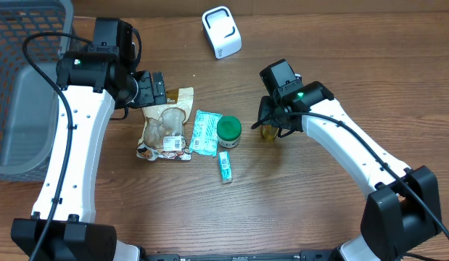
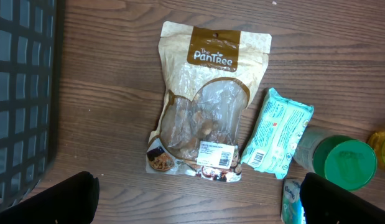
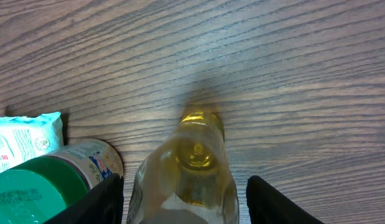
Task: Scan the item barcode
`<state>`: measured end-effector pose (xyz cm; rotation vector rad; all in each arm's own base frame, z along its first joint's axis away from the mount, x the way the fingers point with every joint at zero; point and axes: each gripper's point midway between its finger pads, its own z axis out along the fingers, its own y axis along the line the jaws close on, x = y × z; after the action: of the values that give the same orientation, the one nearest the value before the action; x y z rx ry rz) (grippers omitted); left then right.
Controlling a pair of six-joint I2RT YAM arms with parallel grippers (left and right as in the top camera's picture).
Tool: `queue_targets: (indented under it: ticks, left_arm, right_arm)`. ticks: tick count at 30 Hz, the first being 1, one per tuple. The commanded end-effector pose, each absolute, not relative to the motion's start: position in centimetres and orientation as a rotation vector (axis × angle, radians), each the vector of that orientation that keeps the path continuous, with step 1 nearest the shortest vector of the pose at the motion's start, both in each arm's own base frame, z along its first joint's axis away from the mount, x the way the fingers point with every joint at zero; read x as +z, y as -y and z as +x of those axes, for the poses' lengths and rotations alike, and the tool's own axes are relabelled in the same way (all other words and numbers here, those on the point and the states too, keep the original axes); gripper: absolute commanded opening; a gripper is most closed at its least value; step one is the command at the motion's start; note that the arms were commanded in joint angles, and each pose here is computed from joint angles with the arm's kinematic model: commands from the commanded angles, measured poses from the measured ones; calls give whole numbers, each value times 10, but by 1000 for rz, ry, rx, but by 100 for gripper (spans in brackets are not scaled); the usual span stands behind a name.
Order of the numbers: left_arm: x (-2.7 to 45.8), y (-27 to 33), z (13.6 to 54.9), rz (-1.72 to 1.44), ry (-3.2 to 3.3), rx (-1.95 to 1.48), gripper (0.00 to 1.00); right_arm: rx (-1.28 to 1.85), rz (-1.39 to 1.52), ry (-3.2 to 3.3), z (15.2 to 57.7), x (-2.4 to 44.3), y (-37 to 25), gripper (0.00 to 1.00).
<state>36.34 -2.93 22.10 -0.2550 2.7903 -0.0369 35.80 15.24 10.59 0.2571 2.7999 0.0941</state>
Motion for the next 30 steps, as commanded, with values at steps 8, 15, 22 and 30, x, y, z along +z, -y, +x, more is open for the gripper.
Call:
queue_targets:
  ticks: [8, 15, 22, 30]
  left_arm:
    - [218, 31, 365, -242, -2799, -40, 100]
    - [218, 31, 365, -241, -2799, -40, 99]
    - [218, 31, 365, -242, -2799, -40, 99]
    - [218, 31, 365, -242, -2799, -40, 99]
  right_arm:
    - [85, 274, -2804, 357, 104, -149, 61]
    - [78, 274, -2813, 354, 102, -148, 60]
    - [88, 274, -2808, 355, 97, -149, 60]
    - [117, 274, -2761, 365, 98, -153, 59]
